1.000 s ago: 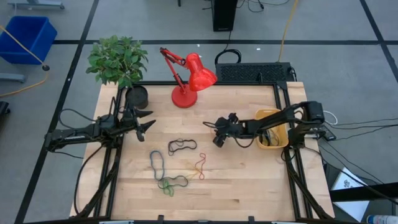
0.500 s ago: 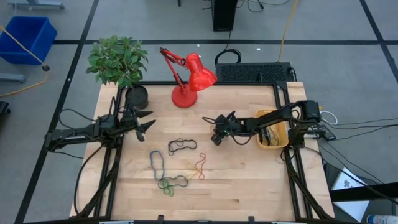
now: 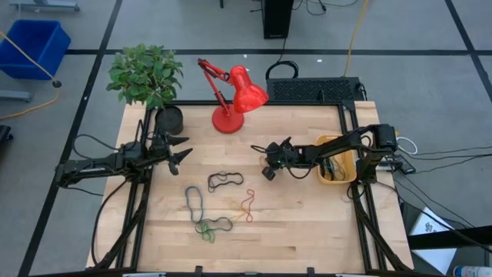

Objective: Pick and place rubber bands into bin
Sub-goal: Put the orange rubber band into the yellow bin

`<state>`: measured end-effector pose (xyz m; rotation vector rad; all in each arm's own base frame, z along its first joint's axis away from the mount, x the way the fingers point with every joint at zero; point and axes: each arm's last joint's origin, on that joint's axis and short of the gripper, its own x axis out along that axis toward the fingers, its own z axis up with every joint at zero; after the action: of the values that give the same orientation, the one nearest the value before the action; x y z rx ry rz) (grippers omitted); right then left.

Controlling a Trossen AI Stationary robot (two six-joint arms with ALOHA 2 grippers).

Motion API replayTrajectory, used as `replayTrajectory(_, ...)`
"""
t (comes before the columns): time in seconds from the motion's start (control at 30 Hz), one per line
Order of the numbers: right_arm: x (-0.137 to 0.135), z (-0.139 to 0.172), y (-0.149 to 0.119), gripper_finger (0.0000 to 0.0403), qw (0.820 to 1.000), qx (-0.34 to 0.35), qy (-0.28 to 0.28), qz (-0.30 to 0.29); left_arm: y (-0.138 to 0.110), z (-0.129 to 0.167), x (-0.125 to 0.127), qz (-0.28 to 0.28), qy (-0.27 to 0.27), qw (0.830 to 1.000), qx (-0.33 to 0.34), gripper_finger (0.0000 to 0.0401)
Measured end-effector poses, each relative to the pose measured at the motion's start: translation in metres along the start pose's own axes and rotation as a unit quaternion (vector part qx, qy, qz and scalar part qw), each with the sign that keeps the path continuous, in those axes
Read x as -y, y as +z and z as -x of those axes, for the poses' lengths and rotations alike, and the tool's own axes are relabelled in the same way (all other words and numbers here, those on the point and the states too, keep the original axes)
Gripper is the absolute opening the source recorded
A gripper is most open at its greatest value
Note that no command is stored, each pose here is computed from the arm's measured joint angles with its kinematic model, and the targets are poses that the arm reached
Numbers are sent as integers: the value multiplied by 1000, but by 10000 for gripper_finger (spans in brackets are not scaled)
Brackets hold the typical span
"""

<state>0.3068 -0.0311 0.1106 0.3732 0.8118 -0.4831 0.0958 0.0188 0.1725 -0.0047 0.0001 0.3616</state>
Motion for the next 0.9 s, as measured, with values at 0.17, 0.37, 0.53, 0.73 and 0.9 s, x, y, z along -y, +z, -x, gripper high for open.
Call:
replayTrajectory(0.17,-5,38,25,1,997,68,41,-8,0,0,0,0,0,1000,0,228)
replayTrajectory(0.37,-3,103,55,1,980,184,79,-18,0,0,0,0,0,1000,0,228)
replayTrajectory(0.53,5,158,68,0,955,291,53,-19,0,0,0,0,0,1000,0,228)
replayTrajectory(0.73,20,197,60,0,946,322,-47,-12,0,0,0,-3,0,1000,0,228)
replayTrajectory(0.9,33,220,56,0,959,239,-151,-23,0,0,0,-20,0,1000,0,228)
